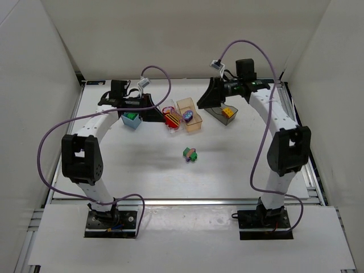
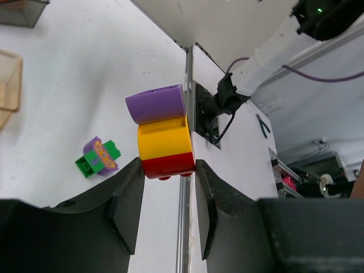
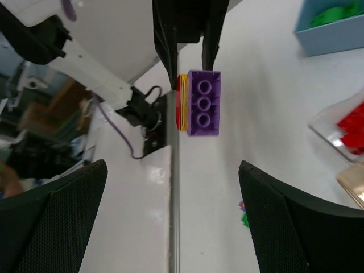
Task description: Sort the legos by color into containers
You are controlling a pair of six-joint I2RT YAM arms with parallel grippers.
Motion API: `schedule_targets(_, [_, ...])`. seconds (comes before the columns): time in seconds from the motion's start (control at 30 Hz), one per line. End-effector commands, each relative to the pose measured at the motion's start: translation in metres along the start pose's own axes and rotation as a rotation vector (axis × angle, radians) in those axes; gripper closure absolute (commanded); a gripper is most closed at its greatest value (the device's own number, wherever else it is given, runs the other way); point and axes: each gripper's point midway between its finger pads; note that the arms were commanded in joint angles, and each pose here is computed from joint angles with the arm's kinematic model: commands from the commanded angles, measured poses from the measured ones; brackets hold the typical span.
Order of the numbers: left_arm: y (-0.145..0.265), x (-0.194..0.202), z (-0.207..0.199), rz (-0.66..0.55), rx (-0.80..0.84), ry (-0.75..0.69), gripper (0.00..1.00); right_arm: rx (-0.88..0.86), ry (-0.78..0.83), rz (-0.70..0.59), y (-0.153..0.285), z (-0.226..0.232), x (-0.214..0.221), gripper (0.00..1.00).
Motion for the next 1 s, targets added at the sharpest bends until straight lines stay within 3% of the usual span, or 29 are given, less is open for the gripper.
schedule_targets(0.0, [-0.006, -0.032, -0.051, -0.036, 0.202, -0.152, 0.88, -0.189, -0.013, 0.1, -0.017, 0.036, -0.004, 0.02])
schedule_targets(0.3, [-0.016, -0.045, -0.063, -0.026, 0.227, -0.217, 0.88, -0.217, -0.07, 0.146, -0.039, 0.017, -0.003, 0.05])
schedule_targets(0.7, [-0.019, -0.056, -0.055, -0.024, 0.22, -0.239, 0.88, -0.25, -0.101, 0.209, -0.066, 0.015, 0.014, 0.16])
schedule_targets(0.8, [-0.019, -0.057, -0.054, -0.023, 0.219, -0.239, 0.88, -0.246, -0.105, 0.208, -0.068, 0.01, 0.013, 0.25])
schedule_targets(0.9, [-0.019, -0.056, -0.052, -0.023, 0.216, -0.239, 0.88, -0.235, -0.113, 0.204, -0.069, 0.007, 0.012, 0.47])
schedule_targets(0.97, [-0.019, -0.056, -0.053, -0.022, 0.214, -0.236, 0.88, -0.234, -0.116, 0.203, -0.069, 0.006, 0.011, 0.52])
Point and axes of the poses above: each gripper's point midway between its finger pads, its own y axis back along the fingers, its own z axis along the line the jaws close on, x = y × z, and after that the axes turned 15 degrees about -y, right-handed
